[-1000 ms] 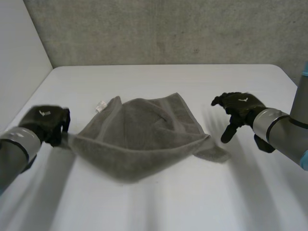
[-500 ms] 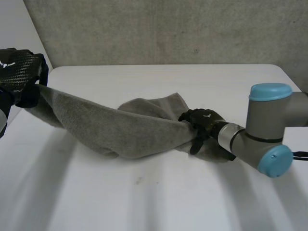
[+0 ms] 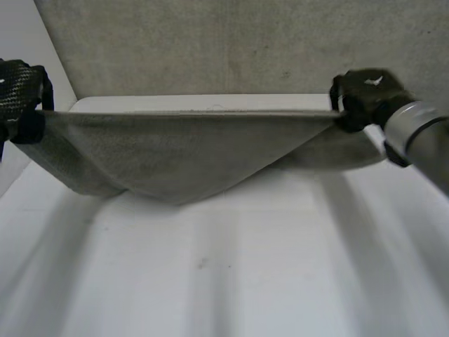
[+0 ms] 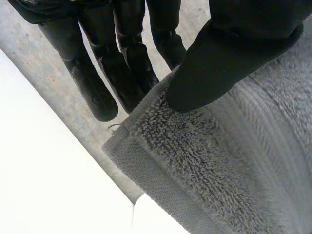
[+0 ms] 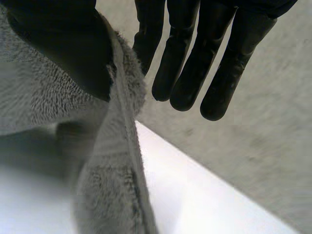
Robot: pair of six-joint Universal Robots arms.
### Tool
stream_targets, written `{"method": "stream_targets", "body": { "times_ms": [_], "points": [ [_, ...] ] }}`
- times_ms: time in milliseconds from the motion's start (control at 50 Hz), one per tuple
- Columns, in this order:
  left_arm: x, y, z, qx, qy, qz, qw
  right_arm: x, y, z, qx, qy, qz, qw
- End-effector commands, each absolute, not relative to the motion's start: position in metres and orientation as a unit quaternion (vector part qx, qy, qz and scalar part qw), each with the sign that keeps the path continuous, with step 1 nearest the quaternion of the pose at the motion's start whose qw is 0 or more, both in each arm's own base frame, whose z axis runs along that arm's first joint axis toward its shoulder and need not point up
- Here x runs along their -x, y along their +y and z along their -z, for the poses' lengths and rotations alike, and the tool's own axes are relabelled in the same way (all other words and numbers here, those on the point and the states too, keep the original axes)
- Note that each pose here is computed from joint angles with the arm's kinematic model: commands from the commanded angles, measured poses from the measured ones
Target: Fold the towel.
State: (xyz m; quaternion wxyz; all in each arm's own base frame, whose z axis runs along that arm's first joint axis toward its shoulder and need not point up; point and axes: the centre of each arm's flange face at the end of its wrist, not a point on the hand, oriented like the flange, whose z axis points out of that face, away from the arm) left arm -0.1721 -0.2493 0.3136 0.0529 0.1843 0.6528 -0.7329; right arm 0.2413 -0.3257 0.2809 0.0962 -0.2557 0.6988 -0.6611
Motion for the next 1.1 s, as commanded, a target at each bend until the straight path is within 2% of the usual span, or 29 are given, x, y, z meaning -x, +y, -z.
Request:
{"method": "stream_targets", "body": {
  "times_ms": [20,160,240,280,320,340,380,420,440,480,500,540,560,600,620,660,700,720,760,780,820,840,880,900,920,1000,1040,1060,1100],
  "points": [
    [0.174,-0.254,-0.292,-0.191,0.68,0.706,0.047,-0.229,-0.284,-0.309,0.346,0.697,0.628,0.023],
    [0.173,-0.255,-0.29,-0.19,0.683,0.703,0.048,-0.215,-0.247,-0.364,0.373,0.639,0.671,-0.043],
    [0.173,-0.255,-0.289,-0.192,0.686,0.701,0.047,-0.214,-0.239,-0.363,0.383,0.642,0.663,-0.041],
    [0.174,-0.255,-0.285,-0.194,0.69,0.696,0.045,-0.214,-0.238,-0.355,0.391,0.655,0.645,-0.037],
    [0.179,-0.259,-0.267,-0.207,0.709,0.673,0.034,-0.218,-0.245,-0.322,0.424,0.691,0.585,-0.031],
    [0.179,-0.259,-0.267,-0.207,0.709,0.673,0.034,-0.218,-0.245,-0.322,0.424,0.691,0.585,-0.031],
    [0.182,-0.262,-0.256,-0.215,0.72,0.659,0.026,-0.224,-0.258,-0.284,0.467,0.716,0.518,-0.034],
    [0.186,-0.271,-0.233,-0.233,0.742,0.628,0.01,-0.228,-0.262,-0.267,0.488,0.72,0.492,-0.036],
    [0.186,-0.271,-0.233,-0.233,0.743,0.628,0.01,-0.228,-0.262,-0.267,0.488,0.72,0.491,-0.036],
    [0.194,-0.283,-0.212,-0.247,0.758,0.603,-0.004,-0.233,-0.277,-0.241,0.51,0.726,0.459,-0.046],
    [0.194,-0.284,-0.212,-0.247,0.758,0.603,-0.004,-0.233,-0.277,-0.241,0.51,0.726,0.459,-0.046],
    [0.198,-0.291,-0.204,-0.252,0.764,0.595,-0.007,-0.236,-0.298,-0.217,0.514,0.737,0.435,-0.06],
    [0.202,-0.301,-0.195,-0.255,0.767,0.589,-0.011,-0.236,-0.298,-0.217,0.514,0.737,0.435,-0.06],
    [0.211,-0.322,-0.189,-0.259,0.763,0.592,-0.011,-0.239,-0.321,-0.21,0.509,0.733,0.442,-0.084],
    [0.211,-0.322,-0.189,-0.259,0.763,0.592,-0.011,-0.239,-0.321,-0.21,0.509,0.733,0.442,-0.084],
    [0.217,-0.334,-0.191,-0.26,0.754,0.603,-0.013,-0.24,-0.333,-0.213,0.502,0.725,0.46,-0.1],
    [0.223,-0.361,-0.209,-0.255,0.72,0.645,-0.01,-0.249,-0.365,-0.24,0.465,0.681,0.549,-0.138],
    [0.224,-0.361,-0.209,-0.255,0.72,0.645,-0.01,-0.249,-0.365,-0.24,0.465,0.681,0.549,-0.138],
    [0.23,-0.389,-0.251,-0.235,0.636,0.735,0.0,-0.259,-0.392,-0.289,0.397,0.597,0.675,-0.174],
    [0.23,-0.389,-0.251,-0.235,0.636,0.735,0.0,-0.259,-0.392,-0.289,0.397,0.596,0.676,-0.174],
    [0.237,-0.404,-0.295,-0.201,0.517,0.832,0.012,-0.266,-0.397,-0.351,0.299,0.486,0.8,-0.187],
    [0.237,-0.404,-0.295,-0.2,0.516,0.833,0.012,-0.266,-0.397,-0.351,0.298,0.485,0.8,-0.187],
    [0.24,-0.395,-0.352,-0.148,0.393,0.908,0.014,-0.26,-0.386,-0.396,0.221,0.39,0.874,-0.186],
    [0.24,-0.395,-0.352,-0.148,0.392,0.908,0.014,-0.26,-0.386,-0.396,0.221,0.389,0.875,-0.186],
    [0.24,-0.386,-0.371,-0.131,0.361,0.923,0.014,-0.26,-0.378,-0.402,0.212,0.367,0.887,-0.183],
    [0.239,-0.381,-0.375,-0.127,0.373,0.919,0.01,-0.26,-0.372,-0.393,0.233,0.388,0.874,-0.176],
    [0.236,-0.383,-0.361,-0.135,0.413,0.901,0.012,-0.261,-0.368,-0.37,0.277,0.447,0.836,-0.155],
    [0.236,-0.383,-0.361,-0.135,0.413,0.9,0.012,-0.261,-0.368,-0.37,0.277,0.447,0.836,-0.155],
    [0.236,-0.383,-0.337,-0.148,0.46,0.875,0.009,-0.266,-0.365,-0.338,0.327,0.502,0.79,-0.129]
  ]
}}
